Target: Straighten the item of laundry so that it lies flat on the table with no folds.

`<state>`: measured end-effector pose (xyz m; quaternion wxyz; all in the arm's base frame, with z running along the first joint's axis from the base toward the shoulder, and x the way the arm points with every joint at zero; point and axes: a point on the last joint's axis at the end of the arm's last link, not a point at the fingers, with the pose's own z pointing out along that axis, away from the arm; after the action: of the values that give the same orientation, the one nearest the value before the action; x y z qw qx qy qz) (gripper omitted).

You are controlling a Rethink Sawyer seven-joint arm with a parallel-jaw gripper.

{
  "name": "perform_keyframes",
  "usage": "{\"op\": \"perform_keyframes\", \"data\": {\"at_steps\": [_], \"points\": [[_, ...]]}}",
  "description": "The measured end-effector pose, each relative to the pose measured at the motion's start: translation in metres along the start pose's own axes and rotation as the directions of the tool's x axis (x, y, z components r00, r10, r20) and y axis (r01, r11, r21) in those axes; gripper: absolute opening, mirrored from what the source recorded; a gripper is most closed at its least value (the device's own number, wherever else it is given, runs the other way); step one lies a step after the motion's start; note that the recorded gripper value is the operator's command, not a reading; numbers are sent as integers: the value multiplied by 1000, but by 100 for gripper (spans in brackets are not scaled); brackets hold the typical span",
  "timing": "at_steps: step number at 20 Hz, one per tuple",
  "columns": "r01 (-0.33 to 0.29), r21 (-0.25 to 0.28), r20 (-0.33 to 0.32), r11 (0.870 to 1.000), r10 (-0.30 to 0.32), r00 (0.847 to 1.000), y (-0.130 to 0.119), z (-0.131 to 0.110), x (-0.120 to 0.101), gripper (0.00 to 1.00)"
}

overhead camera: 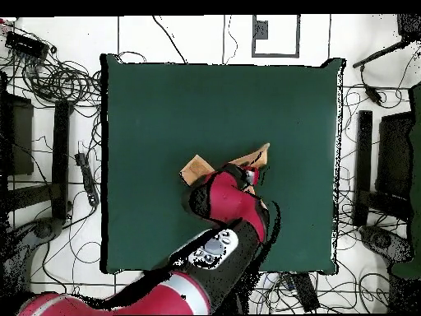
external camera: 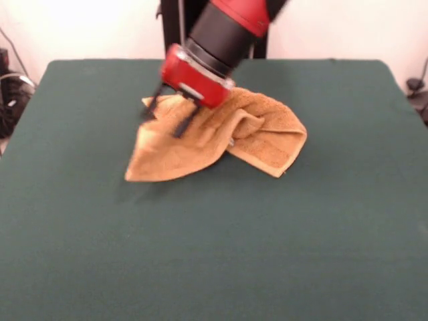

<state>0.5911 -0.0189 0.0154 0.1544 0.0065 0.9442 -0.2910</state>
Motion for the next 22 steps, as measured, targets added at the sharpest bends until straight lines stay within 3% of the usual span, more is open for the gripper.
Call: {"op": "perform_keyframes", "data": {"at_steps": [2, 6, 10, 17, 22], "points": [[-39, 10, 23, 999, 38, 999, -32, -1, 8, 100], [-102, 28, 46, 994, 101, 994, -68, -9, 24, 100], [-146, 34, 61, 989, 144, 988, -84, -12, 38, 100], [-232, -39, 74, 972, 234, 969, -65, 1, 51, 100], [-343, -145, 25, 928, 350, 937, -31, -8, 53, 100]]}}
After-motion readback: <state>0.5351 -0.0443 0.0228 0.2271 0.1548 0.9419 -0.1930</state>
